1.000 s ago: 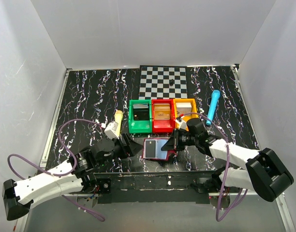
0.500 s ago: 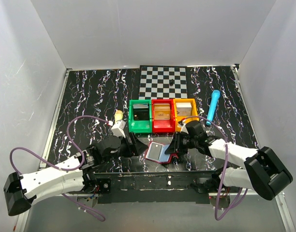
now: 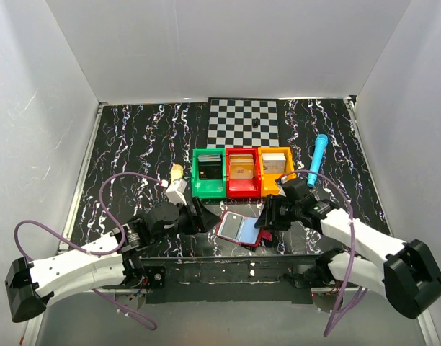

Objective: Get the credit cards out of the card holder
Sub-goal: Place the card holder at the center of the board.

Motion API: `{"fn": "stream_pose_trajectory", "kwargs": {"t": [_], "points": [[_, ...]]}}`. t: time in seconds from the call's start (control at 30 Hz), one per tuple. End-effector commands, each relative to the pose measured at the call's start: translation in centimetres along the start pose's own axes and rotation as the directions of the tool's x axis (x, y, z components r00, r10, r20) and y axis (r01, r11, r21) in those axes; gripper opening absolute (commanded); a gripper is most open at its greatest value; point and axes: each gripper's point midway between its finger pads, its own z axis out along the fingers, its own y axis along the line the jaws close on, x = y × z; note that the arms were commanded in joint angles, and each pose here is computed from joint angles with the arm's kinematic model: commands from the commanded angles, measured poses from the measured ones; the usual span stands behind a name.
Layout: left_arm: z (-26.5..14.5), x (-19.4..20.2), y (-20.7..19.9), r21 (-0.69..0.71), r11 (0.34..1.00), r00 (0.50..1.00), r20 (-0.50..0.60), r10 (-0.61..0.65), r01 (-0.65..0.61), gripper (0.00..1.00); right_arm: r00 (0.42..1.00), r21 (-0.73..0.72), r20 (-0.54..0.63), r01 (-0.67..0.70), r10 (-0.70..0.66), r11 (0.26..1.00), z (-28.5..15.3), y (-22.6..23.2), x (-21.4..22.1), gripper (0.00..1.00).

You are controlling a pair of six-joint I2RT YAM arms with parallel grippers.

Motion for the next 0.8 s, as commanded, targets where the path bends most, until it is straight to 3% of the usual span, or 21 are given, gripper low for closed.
{"fn": "stream_pose_trajectory", "kwargs": {"t": [0.0,0.1,0.2,0.27,0.47,0.77], "points": [[-0.5,-0.8,-0.8,0.019,1.0,1.0,0.021,0.011,-0.012,0.67,0.993,0.103,0.088,0.069,-0.078,0.992,-3.4,-0.1,-1.9,0.54],[-0.7,-1.0,-0.8,0.023,1.0,0.999,0.031,0.011,-0.012,0.67,0.976,0.076,0.169,0.124,-0.136,0.989,-6.2,1.6,-3.1,0.55],[-0.7,-1.2,-0.8,0.028,1.0,0.999,0.044,0.008,-0.009,0.67,0.958,-0.059,0.214,0.207,-0.19,0.977,-7.8,5.0,-3.2,0.55],[-0.6,-1.1,-0.9,0.031,0.999,0.999,0.045,0.008,-0.009,0.67,0.958,-0.144,0.174,0.252,-0.227,0.957,-7.9,7.0,-2.1,0.54],[-0.1,-0.7,-1.1,0.032,0.999,1.0,0.017,0.008,-0.009,0.67,0.953,-0.134,0.016,0.3,-0.301,0.944,-3.9,7.6,1.1,0.51],[0.1,-0.1,-0.9,0.025,1.0,1.0,-0.007,0.005,-0.005,0.67,0.958,0.024,-0.121,0.265,-0.26,0.964,-0.1,2.6,3.0,0.47]]}}
